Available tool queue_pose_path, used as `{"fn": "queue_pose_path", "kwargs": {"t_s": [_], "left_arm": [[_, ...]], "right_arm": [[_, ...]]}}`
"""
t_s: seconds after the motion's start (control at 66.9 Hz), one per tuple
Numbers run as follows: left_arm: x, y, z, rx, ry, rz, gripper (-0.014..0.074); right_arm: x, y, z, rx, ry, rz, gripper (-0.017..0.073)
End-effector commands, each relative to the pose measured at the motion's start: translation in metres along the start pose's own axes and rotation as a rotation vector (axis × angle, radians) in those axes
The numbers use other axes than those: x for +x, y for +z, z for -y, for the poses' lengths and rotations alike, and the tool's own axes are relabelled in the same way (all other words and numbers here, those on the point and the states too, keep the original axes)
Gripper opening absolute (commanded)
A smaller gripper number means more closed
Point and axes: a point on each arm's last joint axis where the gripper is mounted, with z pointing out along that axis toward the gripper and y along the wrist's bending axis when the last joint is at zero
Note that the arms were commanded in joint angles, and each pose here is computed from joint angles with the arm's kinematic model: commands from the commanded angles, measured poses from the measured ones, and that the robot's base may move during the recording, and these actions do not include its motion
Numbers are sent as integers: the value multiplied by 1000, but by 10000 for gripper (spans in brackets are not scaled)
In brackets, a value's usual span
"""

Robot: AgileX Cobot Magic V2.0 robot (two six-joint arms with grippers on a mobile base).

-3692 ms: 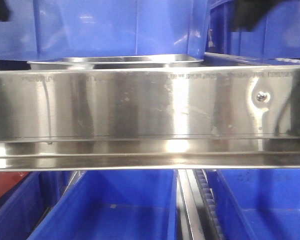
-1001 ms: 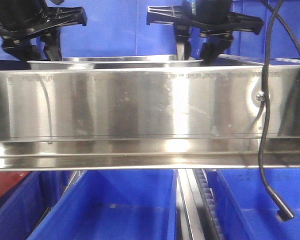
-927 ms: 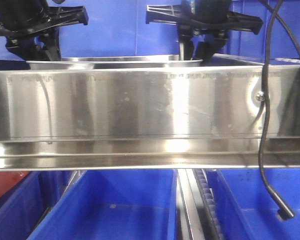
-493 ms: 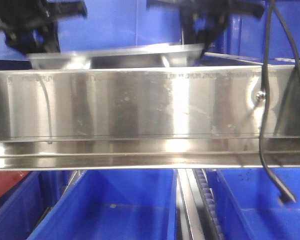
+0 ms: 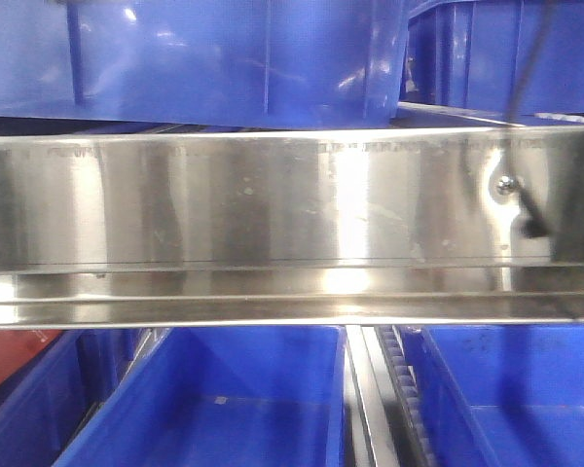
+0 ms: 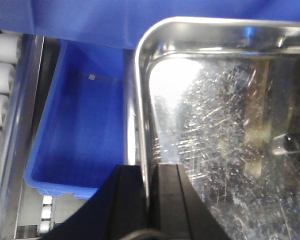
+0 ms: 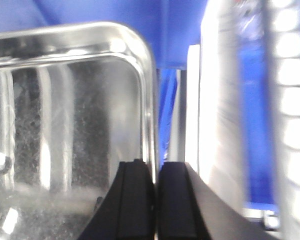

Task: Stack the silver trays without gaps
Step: 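Lift the held silver tray up and pull it off the shelf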

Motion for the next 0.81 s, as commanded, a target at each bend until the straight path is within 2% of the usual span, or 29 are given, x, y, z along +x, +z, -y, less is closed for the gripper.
{"fn": "queue_pose_path", "kwargs": {"t_s": [0.0,0.12,0.239,0.314,0.478,0.703,0.792], "left_arm": [[6,-18,11,-8,15,41,-16],[18,-31,23,-29,27,47,-16],[33,-39,39,-4,62,13,-16],[43,-43,48,-17,79,15,-16],[70,-49,62,-30,102,-1,-16],[96,-40,68,-44,122,-41,-16],[102,-46,68,-3,130,-42,-16]], "right_arm": [[12,-21,8,1,9,55,-15],[37,-34,16,3,29,83,-15],[66,-45,20,-1,42,93,-15],[83,-48,23,1,63,99,-15],[115,-50,27,0,76,90,-15],[133,-50,22,4,42,62,-15],[132,-50,21,-3,43,65,-15]]}}
